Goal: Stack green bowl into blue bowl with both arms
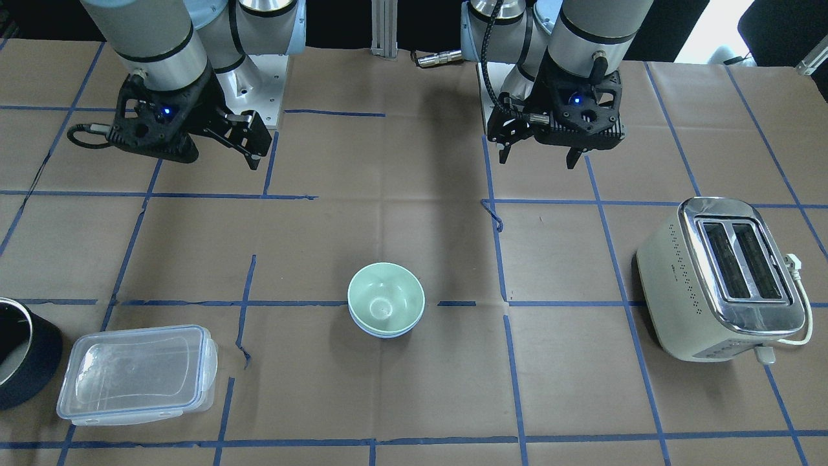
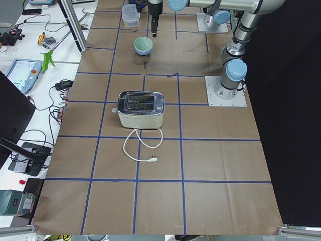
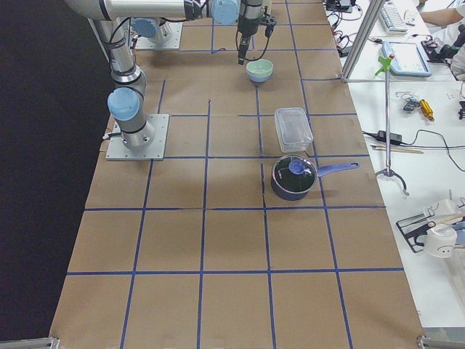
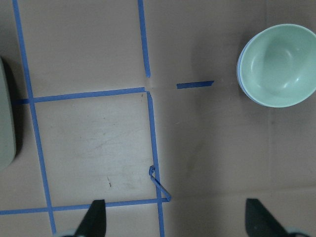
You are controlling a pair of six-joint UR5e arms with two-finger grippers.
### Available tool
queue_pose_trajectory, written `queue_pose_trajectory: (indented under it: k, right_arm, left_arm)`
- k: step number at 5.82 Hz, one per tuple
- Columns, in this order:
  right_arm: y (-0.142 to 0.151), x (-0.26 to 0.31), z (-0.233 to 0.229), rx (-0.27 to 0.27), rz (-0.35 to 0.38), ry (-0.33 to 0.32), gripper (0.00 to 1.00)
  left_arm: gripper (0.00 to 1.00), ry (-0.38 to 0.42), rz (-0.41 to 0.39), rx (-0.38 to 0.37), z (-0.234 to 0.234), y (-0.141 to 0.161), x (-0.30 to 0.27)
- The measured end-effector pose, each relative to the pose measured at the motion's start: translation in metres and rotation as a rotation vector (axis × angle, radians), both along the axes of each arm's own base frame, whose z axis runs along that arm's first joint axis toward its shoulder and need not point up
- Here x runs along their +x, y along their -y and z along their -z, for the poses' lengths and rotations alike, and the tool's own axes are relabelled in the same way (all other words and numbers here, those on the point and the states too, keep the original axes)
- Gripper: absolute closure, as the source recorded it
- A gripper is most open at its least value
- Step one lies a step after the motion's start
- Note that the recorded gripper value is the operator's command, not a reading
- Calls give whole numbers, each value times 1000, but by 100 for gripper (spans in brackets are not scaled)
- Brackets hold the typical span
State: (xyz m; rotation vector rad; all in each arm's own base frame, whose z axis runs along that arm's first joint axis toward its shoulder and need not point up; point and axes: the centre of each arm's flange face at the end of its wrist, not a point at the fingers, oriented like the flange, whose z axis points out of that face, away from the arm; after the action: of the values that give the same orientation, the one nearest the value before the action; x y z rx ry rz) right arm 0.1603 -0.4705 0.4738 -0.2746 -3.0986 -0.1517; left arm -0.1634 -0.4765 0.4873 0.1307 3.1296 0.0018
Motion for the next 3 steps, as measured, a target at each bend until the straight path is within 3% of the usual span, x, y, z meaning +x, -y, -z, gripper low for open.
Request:
queue_pose_trajectory:
  k: [3]
  right_arm:
    - [-12, -4, -19, -31, -86, 8, 0]
  left_arm:
    - [2, 0, 0, 0, 0, 0, 0]
